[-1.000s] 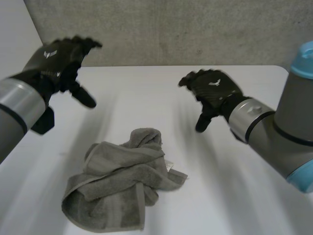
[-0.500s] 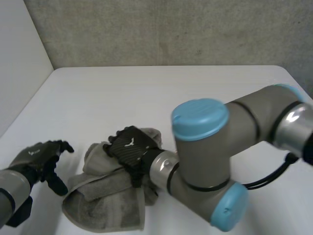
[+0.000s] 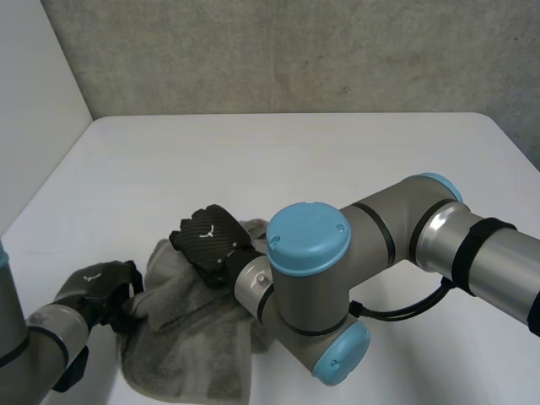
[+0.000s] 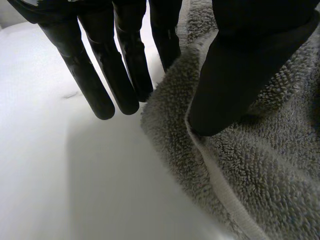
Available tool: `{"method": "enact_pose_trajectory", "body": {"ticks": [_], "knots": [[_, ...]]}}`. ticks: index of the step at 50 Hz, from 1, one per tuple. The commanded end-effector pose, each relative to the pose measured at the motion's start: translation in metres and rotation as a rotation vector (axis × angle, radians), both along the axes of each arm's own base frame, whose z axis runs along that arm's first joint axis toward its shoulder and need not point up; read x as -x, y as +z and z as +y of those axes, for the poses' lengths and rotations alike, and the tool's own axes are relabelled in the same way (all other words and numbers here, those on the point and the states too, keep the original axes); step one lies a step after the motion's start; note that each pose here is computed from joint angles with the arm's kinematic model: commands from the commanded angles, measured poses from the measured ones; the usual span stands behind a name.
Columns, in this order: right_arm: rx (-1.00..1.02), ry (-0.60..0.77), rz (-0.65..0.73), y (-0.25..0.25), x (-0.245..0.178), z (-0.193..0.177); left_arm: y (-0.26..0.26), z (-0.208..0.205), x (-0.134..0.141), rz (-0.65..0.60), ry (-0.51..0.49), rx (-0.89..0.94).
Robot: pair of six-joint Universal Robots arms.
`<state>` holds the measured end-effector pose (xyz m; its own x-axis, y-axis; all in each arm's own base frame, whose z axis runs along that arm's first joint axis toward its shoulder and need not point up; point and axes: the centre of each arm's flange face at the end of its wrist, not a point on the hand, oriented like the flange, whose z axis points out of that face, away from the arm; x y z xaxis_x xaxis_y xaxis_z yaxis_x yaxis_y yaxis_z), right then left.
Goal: Fold the towel.
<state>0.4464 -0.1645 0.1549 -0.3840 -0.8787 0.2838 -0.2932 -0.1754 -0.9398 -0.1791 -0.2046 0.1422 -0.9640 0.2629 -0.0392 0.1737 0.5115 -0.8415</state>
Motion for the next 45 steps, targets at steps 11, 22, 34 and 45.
{"method": "enact_pose_trajectory", "body": {"ticks": [11,22,34,45], "knots": [[0.274,-0.443,-0.293,0.130,0.039,-0.106,0.144,-0.067,0.055,0.165,-0.118,0.634],[0.487,-0.573,-0.537,0.205,0.104,-0.108,0.217,-0.066,0.109,0.305,-0.238,0.886],[0.112,-0.421,-0.048,0.060,0.130,-0.046,0.075,-0.014,0.130,0.195,-0.379,0.483],[-0.056,-0.584,0.224,0.019,0.183,-0.080,0.025,0.015,0.114,0.122,-0.389,0.316]]}}
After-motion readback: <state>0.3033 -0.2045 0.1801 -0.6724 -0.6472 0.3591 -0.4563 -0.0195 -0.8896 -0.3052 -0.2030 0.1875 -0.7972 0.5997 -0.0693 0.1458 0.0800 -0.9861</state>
